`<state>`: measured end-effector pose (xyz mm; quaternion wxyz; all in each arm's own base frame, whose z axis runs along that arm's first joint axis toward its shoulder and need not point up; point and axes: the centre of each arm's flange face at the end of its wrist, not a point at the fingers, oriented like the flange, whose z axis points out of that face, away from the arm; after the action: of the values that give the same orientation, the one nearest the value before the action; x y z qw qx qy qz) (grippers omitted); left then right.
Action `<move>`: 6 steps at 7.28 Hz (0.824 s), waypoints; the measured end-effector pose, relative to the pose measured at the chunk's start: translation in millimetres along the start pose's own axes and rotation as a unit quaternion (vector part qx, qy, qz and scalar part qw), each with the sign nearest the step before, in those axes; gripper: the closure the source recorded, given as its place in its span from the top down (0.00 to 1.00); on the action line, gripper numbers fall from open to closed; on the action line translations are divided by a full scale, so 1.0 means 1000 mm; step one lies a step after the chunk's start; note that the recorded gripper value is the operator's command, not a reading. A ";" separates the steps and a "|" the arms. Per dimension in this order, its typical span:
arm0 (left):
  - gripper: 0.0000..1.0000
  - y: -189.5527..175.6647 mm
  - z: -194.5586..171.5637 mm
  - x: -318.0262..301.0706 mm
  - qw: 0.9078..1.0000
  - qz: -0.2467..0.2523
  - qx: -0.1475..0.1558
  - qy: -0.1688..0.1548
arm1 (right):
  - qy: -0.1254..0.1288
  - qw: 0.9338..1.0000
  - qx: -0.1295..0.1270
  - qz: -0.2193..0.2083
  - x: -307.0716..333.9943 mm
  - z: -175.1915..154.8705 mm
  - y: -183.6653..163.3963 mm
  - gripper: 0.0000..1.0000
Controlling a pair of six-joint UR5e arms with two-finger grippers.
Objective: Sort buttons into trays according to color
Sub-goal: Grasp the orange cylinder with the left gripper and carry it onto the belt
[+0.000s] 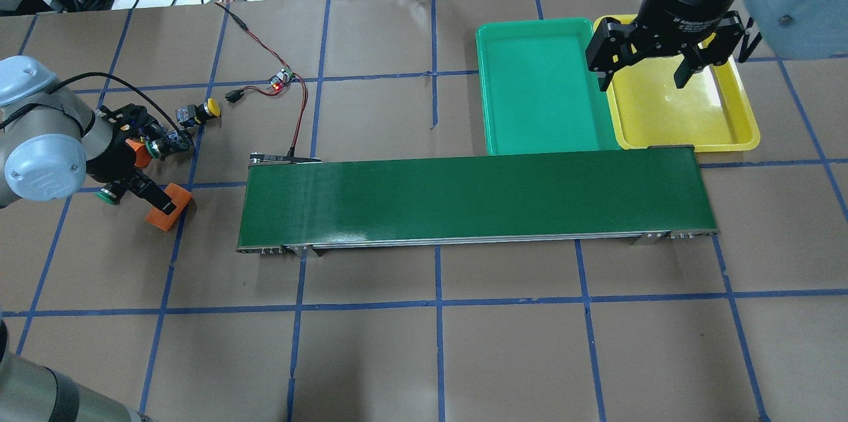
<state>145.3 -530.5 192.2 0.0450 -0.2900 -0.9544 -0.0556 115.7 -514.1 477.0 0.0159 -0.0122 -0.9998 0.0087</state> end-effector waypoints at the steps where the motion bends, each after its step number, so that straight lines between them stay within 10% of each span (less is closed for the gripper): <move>1: 0.94 0.000 0.004 0.002 1.000 -0.012 -0.003 0.007 | 0.000 1.000 0.000 -0.001 0.000 0.000 0.000 1.00; 2: 0.62 0.000 0.010 0.003 1.000 -0.027 -0.006 0.014 | 0.000 1.000 0.000 -0.001 -0.001 0.000 0.000 1.00; 3: 0.09 -0.001 0.015 0.003 0.999 -0.045 -0.009 0.019 | 0.000 1.000 0.000 -0.001 -0.001 0.000 0.000 1.00; 6: 0.00 -0.004 0.013 0.008 0.998 -0.054 -0.010 0.018 | 0.000 1.000 0.000 -0.001 -0.001 0.000 0.001 1.00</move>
<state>135.2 -527.9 180.1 0.0560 -0.2377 -0.9670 -0.0724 116.7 -513.5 477.1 0.0158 -0.0112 -0.9998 0.0089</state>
